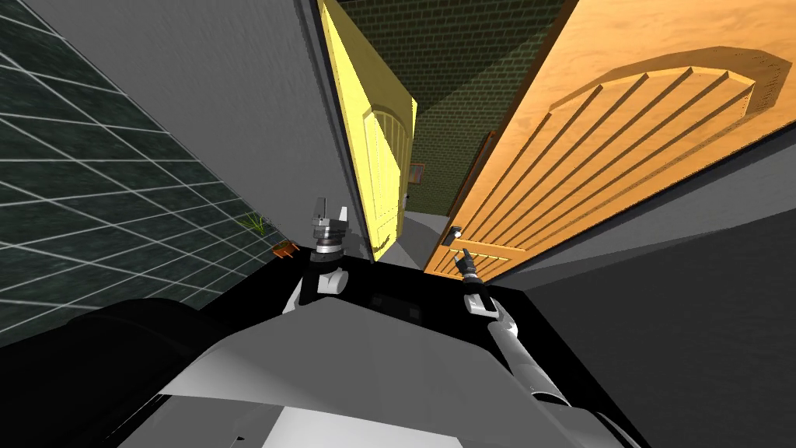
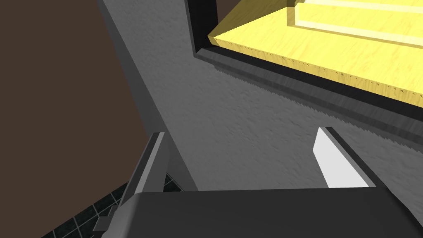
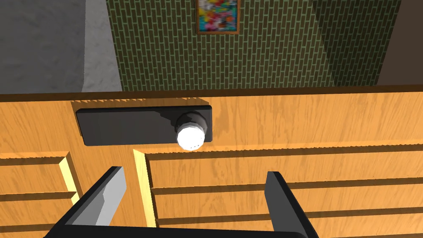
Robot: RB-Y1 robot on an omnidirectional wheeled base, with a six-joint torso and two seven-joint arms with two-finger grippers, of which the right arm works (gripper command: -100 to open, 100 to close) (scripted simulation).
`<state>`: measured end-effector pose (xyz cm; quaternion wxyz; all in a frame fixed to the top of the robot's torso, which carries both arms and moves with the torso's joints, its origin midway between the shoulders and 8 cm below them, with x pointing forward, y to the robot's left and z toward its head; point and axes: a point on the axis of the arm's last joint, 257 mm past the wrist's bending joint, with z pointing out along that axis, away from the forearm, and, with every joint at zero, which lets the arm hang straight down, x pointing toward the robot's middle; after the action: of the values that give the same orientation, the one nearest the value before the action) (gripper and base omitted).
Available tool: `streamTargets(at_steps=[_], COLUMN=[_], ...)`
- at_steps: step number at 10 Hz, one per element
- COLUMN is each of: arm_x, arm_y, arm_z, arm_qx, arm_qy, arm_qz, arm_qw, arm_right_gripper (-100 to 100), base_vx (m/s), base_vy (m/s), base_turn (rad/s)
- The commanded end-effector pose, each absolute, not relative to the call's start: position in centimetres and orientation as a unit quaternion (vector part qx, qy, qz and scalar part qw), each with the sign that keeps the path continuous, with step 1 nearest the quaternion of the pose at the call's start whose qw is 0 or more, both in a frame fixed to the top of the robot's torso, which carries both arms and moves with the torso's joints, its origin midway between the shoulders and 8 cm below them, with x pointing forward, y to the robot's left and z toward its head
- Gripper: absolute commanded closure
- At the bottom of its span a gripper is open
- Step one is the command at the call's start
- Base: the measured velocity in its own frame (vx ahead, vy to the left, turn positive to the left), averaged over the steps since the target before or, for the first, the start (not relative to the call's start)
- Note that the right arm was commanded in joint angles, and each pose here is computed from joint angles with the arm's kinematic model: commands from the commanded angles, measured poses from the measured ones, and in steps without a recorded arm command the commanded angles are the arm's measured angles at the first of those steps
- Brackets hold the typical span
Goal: Push the door open
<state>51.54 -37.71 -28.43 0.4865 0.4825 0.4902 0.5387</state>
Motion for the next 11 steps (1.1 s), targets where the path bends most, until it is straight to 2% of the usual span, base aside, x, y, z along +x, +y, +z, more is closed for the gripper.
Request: streamTargets(at_steps=[1,7,11], arm_x=[51.6,52.0,52.6], arm_y=[-38.6,-41.8,-42.2], arm_z=[-28.8,-29.6,-29.6], arm_qx=[0.486,0.497,0.503], arm_qy=[0.493,0.501,0.495], arm_qz=[0.531,0.505,0.499], arm_qw=[0.489,0.497,0.502], arm_right_gripper=[-100,-100,-100], base_vx=[0.078,0.079,0.191], base_vy=[-0.065,-0.068,-0.024], base_turn=[0.046,0.053,0.051])
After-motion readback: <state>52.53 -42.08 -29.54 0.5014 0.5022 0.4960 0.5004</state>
